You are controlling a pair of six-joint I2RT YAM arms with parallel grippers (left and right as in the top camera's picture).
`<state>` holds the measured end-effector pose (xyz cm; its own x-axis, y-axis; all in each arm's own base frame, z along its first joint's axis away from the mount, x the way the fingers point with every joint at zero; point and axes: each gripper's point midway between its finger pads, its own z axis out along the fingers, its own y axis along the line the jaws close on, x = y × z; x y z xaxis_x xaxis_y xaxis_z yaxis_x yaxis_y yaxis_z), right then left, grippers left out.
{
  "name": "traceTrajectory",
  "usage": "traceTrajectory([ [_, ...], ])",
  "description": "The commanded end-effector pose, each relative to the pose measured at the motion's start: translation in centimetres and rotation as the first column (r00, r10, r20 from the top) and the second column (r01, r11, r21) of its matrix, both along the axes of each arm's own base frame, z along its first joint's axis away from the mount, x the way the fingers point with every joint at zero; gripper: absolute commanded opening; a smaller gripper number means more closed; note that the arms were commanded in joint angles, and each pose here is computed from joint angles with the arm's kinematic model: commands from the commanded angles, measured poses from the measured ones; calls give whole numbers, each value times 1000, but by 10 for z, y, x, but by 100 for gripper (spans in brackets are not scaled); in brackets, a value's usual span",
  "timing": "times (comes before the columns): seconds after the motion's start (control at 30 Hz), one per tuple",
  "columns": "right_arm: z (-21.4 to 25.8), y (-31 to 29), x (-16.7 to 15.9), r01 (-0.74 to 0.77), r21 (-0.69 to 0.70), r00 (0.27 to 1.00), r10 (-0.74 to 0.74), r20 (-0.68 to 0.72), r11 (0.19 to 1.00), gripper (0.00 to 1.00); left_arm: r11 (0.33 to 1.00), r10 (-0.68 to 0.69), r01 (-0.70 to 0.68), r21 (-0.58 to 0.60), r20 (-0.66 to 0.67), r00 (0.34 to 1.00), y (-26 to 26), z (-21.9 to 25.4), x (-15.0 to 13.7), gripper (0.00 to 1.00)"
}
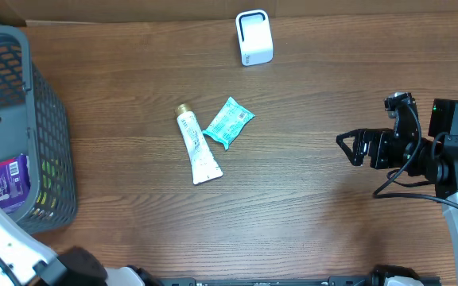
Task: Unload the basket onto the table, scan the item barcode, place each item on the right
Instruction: 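Grasp the green tea carton with the left gripper inside the basket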
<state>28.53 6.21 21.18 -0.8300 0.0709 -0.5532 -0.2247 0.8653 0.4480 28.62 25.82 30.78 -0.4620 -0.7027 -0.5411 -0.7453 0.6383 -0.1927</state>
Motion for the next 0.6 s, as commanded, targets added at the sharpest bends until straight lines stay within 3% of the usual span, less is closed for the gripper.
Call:
traceTrajectory([
  [0.0,10,3,3,-15,5,999,15,32,1000,100,991,62,-71,-112,-78,995,12,-38,-4,65],
  [0.27,10,4,2,-20,13,999,20,32,1000,100,960,64,-125,-250,-239,969,21,-126,-11,65],
  [0.57,11,5,2,-21,14,999,21,34,1000,100,927,-31,-109,-358,-365,931,4,-211,-26,66],
])
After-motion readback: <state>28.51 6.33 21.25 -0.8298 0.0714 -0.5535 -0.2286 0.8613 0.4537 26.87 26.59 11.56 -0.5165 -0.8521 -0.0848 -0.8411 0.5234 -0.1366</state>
